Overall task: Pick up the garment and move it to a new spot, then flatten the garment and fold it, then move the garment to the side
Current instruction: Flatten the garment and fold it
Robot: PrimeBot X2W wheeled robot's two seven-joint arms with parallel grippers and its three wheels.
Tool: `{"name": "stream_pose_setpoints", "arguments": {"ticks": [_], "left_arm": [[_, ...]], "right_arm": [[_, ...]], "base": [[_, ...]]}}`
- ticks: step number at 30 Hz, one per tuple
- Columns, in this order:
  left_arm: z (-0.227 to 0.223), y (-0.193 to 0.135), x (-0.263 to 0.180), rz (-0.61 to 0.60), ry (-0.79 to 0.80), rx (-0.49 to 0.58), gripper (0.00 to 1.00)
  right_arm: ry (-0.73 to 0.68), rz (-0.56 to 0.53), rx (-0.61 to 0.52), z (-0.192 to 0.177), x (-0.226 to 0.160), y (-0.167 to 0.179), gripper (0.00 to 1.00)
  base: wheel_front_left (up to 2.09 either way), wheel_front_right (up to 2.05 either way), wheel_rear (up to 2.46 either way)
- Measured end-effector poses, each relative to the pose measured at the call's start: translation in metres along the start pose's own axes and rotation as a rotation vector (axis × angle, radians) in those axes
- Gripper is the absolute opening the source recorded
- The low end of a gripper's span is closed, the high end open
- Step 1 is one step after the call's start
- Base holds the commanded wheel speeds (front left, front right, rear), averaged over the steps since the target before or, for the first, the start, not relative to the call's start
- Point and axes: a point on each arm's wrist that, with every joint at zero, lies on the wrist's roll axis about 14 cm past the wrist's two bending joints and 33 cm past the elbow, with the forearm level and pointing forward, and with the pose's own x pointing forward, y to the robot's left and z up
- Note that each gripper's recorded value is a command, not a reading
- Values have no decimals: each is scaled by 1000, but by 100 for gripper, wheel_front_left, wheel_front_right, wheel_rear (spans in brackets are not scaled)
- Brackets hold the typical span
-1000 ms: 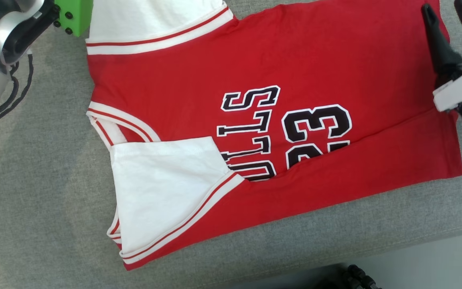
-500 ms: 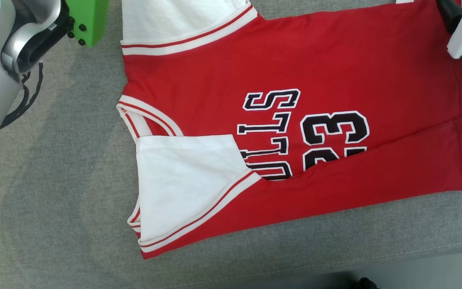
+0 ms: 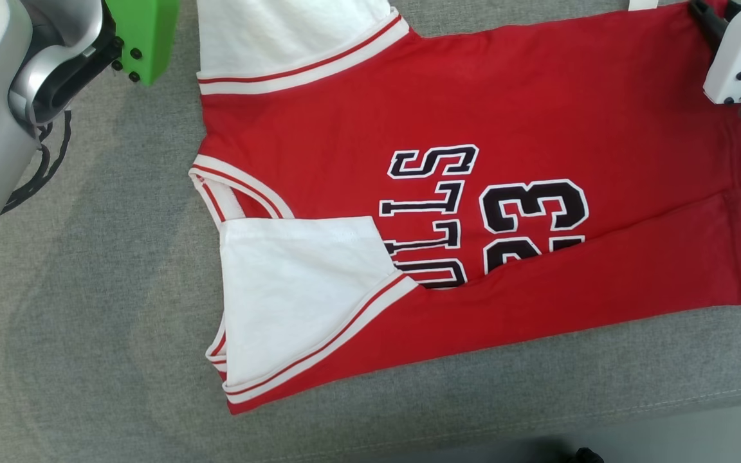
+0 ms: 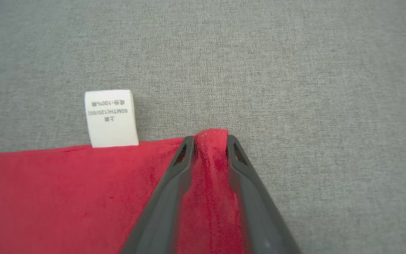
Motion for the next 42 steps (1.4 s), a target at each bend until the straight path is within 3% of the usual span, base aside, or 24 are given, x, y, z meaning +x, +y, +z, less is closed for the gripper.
{"name": "stream_pose_setpoints", "arguments": {"ticks": [2,8,22,31,42], "left_arm": [[-1,0,0,0,1,1,0],[3,3,-1,12,-34,29,0],[81,34,-24,117,-401,130,0],[69,7,-45,56,-446,42,0],[18,-41,-101,-12,-392,-115,0]], "right_arm": [[-1,6,-5,1,1,3,0],[-51,23,-4,11,0,9,0],[-335,33,97,80,-16,-2,0],[-405,77,137,74,-34,4,0],[-436,86,167,50,-64,-1,0]], "base": [[0,0,0],[0,0,0],[0,0,0],[0,0,0],[0,0,0]]}}
